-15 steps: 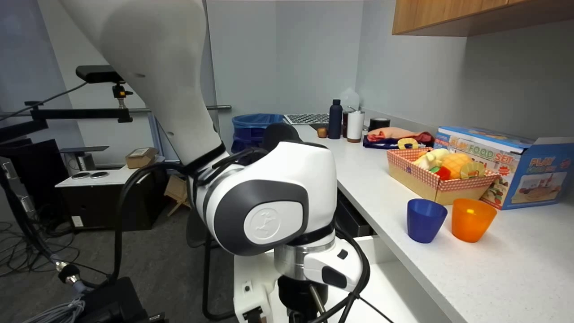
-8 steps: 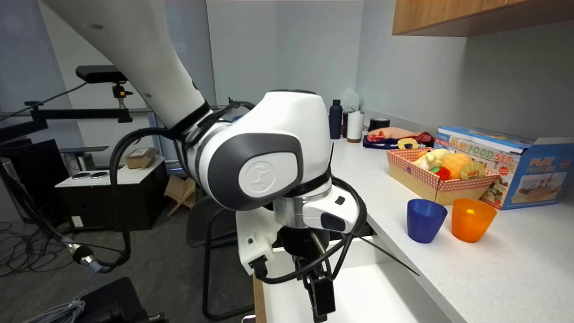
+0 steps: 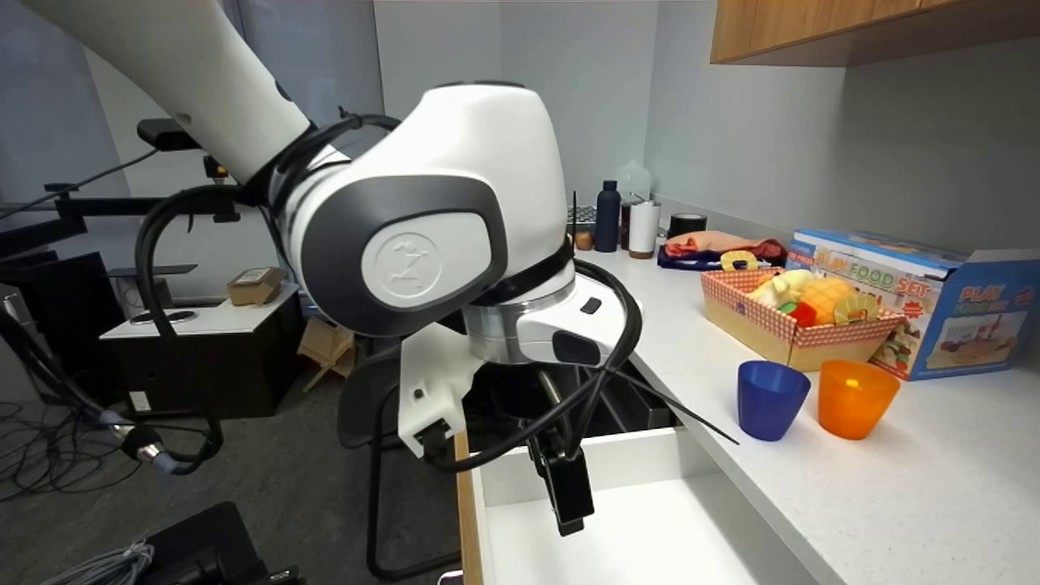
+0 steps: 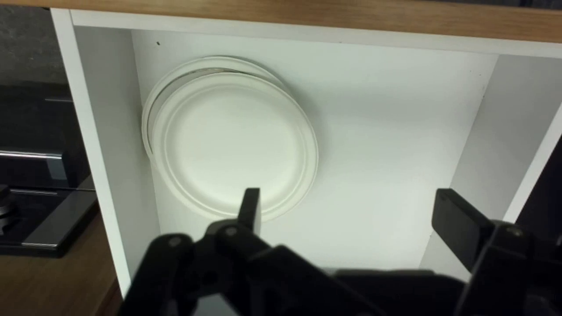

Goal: Open the left drawer.

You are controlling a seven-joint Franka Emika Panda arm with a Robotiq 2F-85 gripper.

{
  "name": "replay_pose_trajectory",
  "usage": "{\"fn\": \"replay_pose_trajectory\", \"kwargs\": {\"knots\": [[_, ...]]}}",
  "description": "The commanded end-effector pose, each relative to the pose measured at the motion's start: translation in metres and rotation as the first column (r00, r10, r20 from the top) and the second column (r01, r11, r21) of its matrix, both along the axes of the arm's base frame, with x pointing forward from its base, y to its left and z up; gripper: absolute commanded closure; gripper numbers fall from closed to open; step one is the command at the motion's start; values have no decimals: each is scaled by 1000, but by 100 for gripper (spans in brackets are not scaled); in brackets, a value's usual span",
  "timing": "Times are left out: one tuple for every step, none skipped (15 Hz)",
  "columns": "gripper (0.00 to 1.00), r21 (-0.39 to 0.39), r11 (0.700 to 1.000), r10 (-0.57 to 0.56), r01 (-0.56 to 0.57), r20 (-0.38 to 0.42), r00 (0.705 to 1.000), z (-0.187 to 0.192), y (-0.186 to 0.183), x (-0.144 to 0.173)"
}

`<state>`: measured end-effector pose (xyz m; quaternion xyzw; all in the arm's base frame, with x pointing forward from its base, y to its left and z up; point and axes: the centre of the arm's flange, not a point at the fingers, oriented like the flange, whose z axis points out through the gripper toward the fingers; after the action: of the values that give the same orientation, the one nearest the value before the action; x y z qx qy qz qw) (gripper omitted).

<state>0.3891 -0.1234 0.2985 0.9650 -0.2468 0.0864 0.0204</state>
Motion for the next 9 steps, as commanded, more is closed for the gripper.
{"fn": "replay_pose_trajectory", "kwargs": {"knots": [[0, 31, 1000, 1, -2, 32, 999, 21, 3, -28], [0, 38, 999, -6, 4, 42, 999, 24, 3, -31], [0, 20, 1000, -11, 10, 32, 999, 12, 0, -4], [0, 26, 1000, -12, 11, 42, 999, 15, -1, -4], [0, 27, 1000, -13, 12, 47, 999, 17, -2, -4], [0, 27, 1000, -14, 13, 49, 999, 18, -2, -4], [0, 27, 1000, -14, 13, 50, 999, 18, -2, -4], [0, 27, 1000, -14, 13, 50, 999, 18, -2, -4], [0, 27, 1000, -14, 13, 50, 999, 18, -2, -4]]}}
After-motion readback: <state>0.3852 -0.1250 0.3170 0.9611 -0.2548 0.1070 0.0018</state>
